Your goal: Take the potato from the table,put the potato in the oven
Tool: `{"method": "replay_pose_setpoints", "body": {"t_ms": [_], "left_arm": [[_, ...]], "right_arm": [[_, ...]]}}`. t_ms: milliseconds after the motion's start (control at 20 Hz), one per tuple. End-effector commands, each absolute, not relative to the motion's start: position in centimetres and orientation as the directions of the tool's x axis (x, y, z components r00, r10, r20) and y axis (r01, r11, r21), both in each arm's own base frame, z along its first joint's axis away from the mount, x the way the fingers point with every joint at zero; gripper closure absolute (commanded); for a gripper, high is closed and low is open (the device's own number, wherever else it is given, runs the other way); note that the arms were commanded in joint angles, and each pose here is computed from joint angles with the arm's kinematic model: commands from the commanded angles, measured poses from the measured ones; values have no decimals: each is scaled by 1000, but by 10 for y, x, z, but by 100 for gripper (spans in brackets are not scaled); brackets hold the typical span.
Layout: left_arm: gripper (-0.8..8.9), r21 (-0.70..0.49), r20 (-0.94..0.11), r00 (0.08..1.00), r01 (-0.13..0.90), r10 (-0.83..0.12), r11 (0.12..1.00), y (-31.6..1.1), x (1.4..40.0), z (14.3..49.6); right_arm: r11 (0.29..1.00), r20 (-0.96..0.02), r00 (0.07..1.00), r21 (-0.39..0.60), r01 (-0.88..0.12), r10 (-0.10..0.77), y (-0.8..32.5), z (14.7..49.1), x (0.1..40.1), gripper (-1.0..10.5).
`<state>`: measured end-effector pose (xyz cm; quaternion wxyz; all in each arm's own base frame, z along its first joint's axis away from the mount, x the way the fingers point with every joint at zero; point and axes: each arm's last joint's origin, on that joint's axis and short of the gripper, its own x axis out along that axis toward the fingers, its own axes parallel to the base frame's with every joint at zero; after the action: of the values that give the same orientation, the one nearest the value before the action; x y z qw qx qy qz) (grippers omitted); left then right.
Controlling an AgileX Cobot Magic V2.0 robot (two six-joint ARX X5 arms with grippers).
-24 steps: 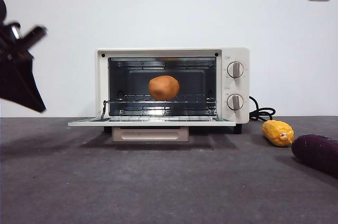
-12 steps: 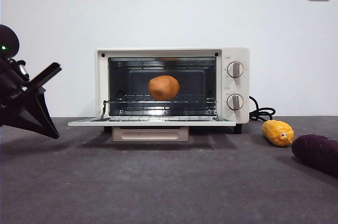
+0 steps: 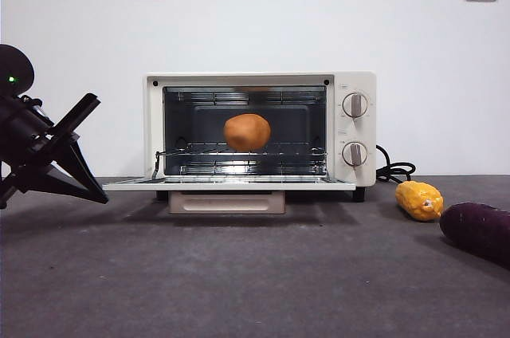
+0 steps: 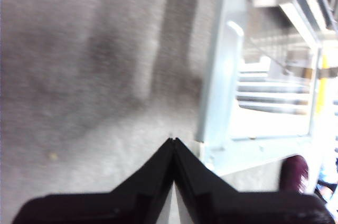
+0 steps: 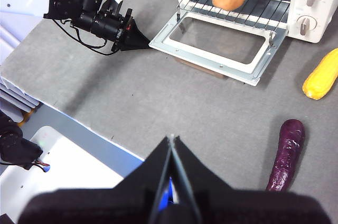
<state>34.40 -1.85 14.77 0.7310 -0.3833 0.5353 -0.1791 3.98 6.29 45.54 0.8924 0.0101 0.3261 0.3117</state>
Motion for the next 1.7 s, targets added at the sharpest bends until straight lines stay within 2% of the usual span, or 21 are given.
{"method": "replay_pose_setpoints", "body": {"t_ms": [50, 750, 1000, 1700], "left_arm": [[820, -769, -628, 344, -138, -698, 624, -24, 344, 144], [820, -874, -482, 322, -108, -815, 474, -28, 351, 157], [820, -888, -451, 327, -76, -831, 453, -28, 359, 168], [820, -898, -380, 407, 53, -831, 437, -29, 391, 226]], "right_arm": [[814, -596, 588, 215, -539, 547, 62, 452, 40, 958], [819, -596, 588, 235, -524, 547, 62, 452, 40, 958], [819, -596, 589, 234, -524, 546, 62, 452, 40, 958], [832, -590, 611, 215, -510, 527, 62, 452, 40, 947]]}}
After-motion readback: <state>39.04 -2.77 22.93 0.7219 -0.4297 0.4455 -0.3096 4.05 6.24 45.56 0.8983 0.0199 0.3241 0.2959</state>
